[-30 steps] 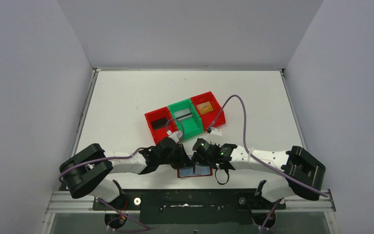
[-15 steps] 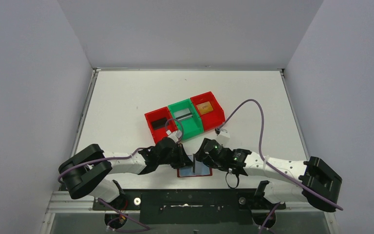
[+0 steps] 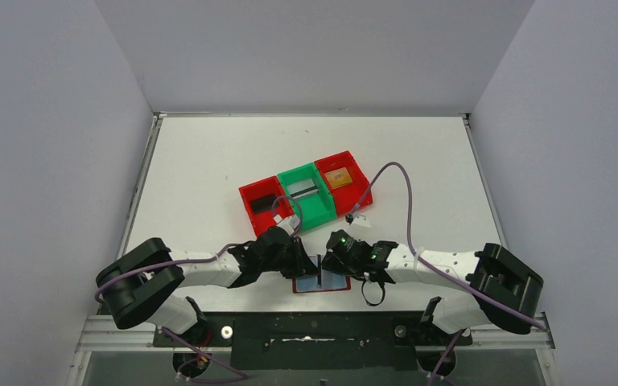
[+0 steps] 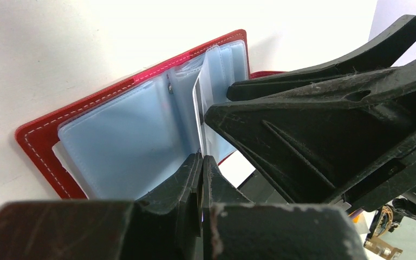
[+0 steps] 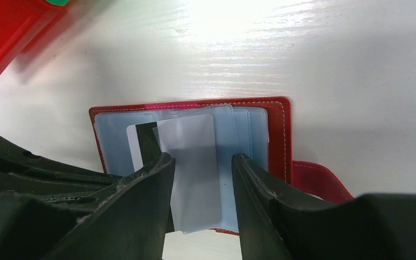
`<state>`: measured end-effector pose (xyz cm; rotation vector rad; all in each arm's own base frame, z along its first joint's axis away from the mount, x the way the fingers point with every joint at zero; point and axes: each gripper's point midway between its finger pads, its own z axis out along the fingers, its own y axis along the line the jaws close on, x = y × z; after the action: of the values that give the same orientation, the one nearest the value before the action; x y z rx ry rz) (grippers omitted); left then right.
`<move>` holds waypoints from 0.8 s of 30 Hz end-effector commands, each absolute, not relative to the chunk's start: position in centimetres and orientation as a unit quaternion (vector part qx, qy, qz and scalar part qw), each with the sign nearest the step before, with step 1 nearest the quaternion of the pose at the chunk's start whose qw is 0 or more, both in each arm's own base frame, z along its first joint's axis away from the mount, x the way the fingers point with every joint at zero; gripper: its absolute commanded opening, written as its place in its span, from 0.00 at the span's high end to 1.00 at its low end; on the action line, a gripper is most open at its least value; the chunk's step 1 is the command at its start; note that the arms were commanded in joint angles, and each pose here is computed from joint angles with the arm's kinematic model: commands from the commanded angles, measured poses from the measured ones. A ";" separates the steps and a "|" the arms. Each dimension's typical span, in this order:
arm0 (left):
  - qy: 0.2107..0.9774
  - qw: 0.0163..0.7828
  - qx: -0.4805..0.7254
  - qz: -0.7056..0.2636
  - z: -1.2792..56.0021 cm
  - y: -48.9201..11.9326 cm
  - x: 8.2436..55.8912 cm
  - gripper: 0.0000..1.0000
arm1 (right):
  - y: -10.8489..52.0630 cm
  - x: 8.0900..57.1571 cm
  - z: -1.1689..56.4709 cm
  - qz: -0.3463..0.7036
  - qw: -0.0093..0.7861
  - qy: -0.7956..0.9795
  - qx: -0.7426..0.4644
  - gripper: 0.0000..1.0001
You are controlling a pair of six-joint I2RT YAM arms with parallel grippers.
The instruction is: Take the credit cards out of the card holder
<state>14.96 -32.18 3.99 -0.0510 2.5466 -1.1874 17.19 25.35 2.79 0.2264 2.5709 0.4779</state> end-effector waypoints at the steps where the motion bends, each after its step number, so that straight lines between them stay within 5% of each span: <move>1: 0.872 0.192 -0.011 -0.450 6.4 -33.1 15.8 1.00 | 25.2 17.9 3.2 0.150 0.266 0.949 0.077 0.56; 12: 0.870 0.193 -0.008 -0.453 6.5 -33.3 15.8 1.00 | 27.2 17.9 6.3 0.229 0.282 0.930 0.064 0.51; 24: 0.869 0.203 -0.011 -0.450 7.4 -32.7 16.3 1.00 | 25.2 17.2 3.1 0.149 0.254 0.953 0.068 0.56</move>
<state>14.98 -31.77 3.85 -0.0577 2.5550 -1.1699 16.87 25.26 2.51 0.1827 2.6108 0.4297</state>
